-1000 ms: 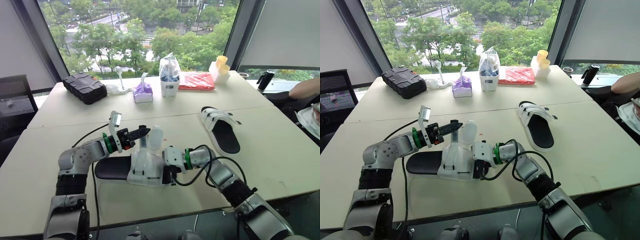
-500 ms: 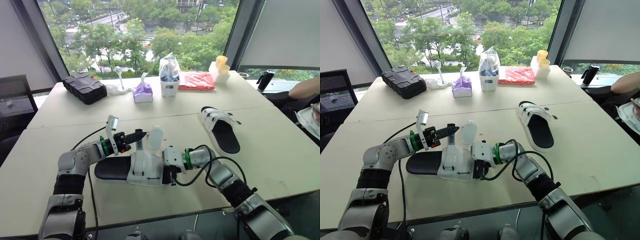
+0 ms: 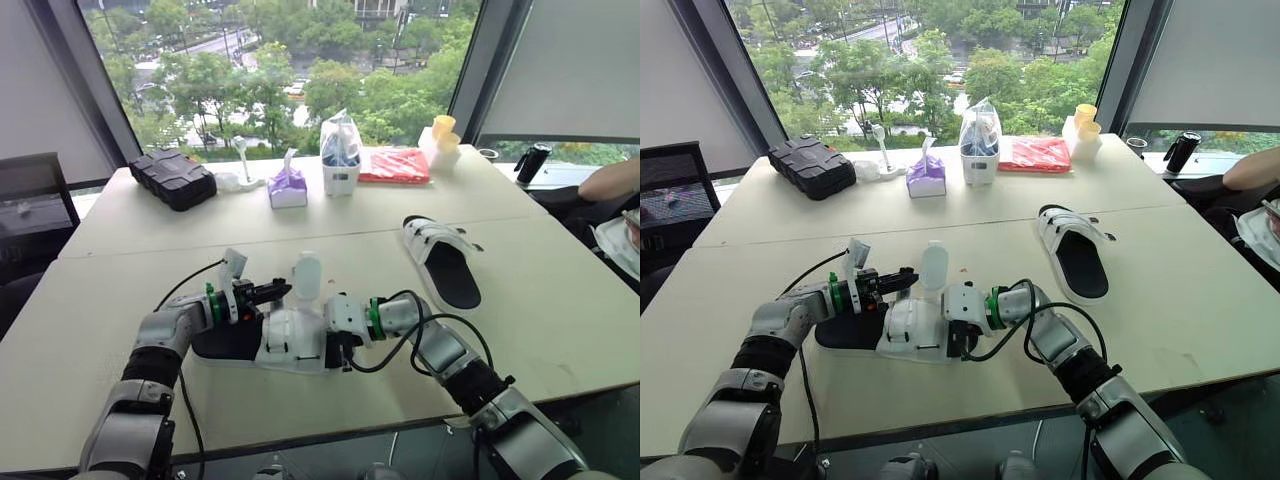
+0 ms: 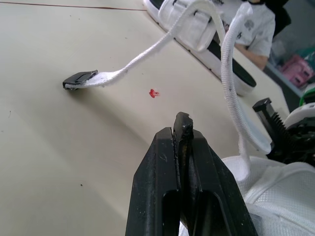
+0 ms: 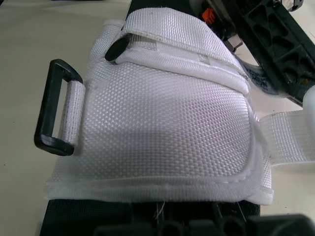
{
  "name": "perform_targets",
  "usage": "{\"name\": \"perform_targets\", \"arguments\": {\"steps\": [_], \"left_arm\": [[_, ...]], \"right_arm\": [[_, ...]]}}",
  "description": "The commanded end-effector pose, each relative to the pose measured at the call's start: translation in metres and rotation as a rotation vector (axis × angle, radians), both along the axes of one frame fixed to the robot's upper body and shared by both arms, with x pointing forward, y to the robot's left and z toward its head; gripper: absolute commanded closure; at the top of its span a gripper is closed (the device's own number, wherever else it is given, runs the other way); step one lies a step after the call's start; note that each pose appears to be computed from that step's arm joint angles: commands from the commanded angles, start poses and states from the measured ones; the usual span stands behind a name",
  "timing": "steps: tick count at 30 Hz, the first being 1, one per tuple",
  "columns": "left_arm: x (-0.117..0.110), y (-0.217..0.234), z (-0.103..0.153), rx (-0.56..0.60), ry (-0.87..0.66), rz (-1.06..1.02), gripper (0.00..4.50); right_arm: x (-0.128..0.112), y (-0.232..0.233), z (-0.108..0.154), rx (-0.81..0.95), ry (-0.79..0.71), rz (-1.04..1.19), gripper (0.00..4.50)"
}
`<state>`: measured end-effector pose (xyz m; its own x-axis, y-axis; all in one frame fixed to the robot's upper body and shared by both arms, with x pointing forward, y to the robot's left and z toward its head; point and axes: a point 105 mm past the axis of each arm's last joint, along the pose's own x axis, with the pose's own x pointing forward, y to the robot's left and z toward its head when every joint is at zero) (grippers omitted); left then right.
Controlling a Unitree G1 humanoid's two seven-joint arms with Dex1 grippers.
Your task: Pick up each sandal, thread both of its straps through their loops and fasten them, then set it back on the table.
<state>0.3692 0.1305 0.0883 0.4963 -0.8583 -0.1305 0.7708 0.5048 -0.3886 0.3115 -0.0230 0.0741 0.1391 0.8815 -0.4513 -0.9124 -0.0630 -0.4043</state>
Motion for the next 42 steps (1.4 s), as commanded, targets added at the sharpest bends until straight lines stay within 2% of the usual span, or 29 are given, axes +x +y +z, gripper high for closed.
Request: {"name": "perform_targets", "arguments": {"steps": [1, 2, 6, 8, 9, 20, 25, 28, 32, 34, 38, 42], "left_arm": [[-0.002, 0.009, -0.021, 0.069, 0.058, 0.028, 3.84], [-0.003, 0.009, -0.022, 0.075, 0.056, 0.019, 3.51], [-0.005, 0.008, -0.025, 0.122, 0.017, -0.014, 1.62], [-0.007, 0.008, -0.027, 0.162, -0.015, -0.037, 0.50], [-0.008, 0.008, -0.028, 0.182, -0.031, -0.046, 0.14], [-0.004, 0.021, -0.034, 0.401, -0.171, -0.068, 0.14], [0.008, 0.041, -0.033, 0.456, -0.172, 0.035, 0.14], [0.013, 0.037, -0.017, 0.384, -0.174, 0.032, 0.14], [0.020, 0.018, 0.036, 0.143, -0.166, 0.015, 0.14], [0.022, 0.011, 0.054, 0.071, -0.156, 0.006, 0.14], [0.022, 0.000, 0.072, -0.026, -0.094, -0.013, 0.14], [0.009, -0.012, 0.069, -0.026, -0.032, -0.096, 0.14]], "right_arm": [[-0.005, -0.023, -0.041, -0.149, 0.107, -0.059, 4.50], [-0.005, -0.023, -0.041, -0.148, 0.108, -0.059, 4.50], [-0.005, -0.022, -0.041, -0.147, 0.109, -0.059, 4.50], [-0.005, -0.022, -0.041, -0.146, 0.109, -0.059, 4.50], [-0.005, -0.022, -0.041, -0.146, 0.109, -0.059, 4.50], [-0.004, -0.020, -0.041, -0.141, 0.107, -0.060, 4.50], [-0.003, -0.019, -0.040, -0.138, 0.103, -0.061, 4.50], [-0.002, -0.018, -0.040, -0.135, 0.102, -0.061, 4.50], [-0.001, -0.018, -0.040, -0.135, 0.100, -0.063, 4.50], [-0.001, -0.018, -0.040, -0.136, 0.099, -0.064, 4.50], [0.001, -0.017, -0.040, -0.137, 0.096, -0.063, 4.50], [0.002, -0.016, -0.039, -0.137, 0.091, -0.063, 4.50]]}}
